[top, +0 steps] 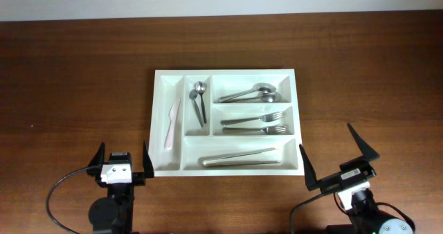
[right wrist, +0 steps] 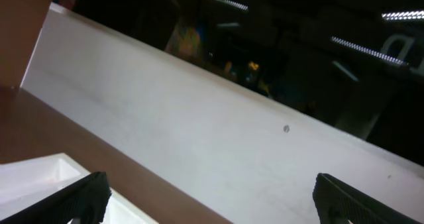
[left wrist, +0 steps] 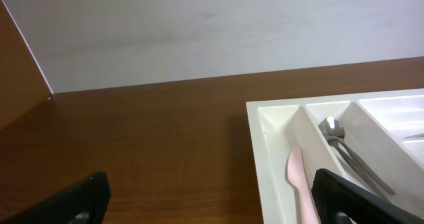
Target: Pack container
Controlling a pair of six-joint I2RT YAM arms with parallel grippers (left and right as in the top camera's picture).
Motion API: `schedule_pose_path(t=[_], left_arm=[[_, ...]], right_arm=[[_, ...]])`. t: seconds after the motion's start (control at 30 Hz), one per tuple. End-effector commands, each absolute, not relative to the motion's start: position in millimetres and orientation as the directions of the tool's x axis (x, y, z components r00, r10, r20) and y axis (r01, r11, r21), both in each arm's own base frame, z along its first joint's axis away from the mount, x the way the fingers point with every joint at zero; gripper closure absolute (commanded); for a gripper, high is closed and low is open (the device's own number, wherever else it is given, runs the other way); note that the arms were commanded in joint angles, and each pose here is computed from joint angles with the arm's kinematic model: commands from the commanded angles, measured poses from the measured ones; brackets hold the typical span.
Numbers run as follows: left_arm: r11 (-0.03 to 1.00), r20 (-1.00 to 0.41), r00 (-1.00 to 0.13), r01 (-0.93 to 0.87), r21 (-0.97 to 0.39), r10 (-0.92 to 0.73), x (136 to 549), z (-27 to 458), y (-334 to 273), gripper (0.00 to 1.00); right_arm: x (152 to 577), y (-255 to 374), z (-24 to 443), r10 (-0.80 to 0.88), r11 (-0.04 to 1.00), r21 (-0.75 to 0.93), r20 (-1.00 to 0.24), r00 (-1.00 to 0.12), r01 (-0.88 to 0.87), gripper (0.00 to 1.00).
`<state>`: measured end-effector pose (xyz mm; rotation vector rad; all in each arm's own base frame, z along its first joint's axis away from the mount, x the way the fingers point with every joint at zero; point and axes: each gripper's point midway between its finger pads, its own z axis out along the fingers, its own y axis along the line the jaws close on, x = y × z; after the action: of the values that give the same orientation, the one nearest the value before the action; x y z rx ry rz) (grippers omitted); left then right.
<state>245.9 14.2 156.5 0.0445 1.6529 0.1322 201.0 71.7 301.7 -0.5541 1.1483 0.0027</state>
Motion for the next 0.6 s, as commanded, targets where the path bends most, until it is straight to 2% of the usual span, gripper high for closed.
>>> schedule_pose_path(t=[0.0,0.57], left_arm=[[0.99,-0.988,-0.087,-0.051,0.129,0.124,245,156,15,0.01],[0.99,-0.988,-0.087,-0.051,0.129,0.124,245,156,15,0.01]], right_arm=[[203,75,292,-0.273,0.86,-0.415,-0.865,0.421,-0.296,0.01],[226,73,220,-0.274,0.866,-0.375,-0.91,0.312,-0.332,0.01]])
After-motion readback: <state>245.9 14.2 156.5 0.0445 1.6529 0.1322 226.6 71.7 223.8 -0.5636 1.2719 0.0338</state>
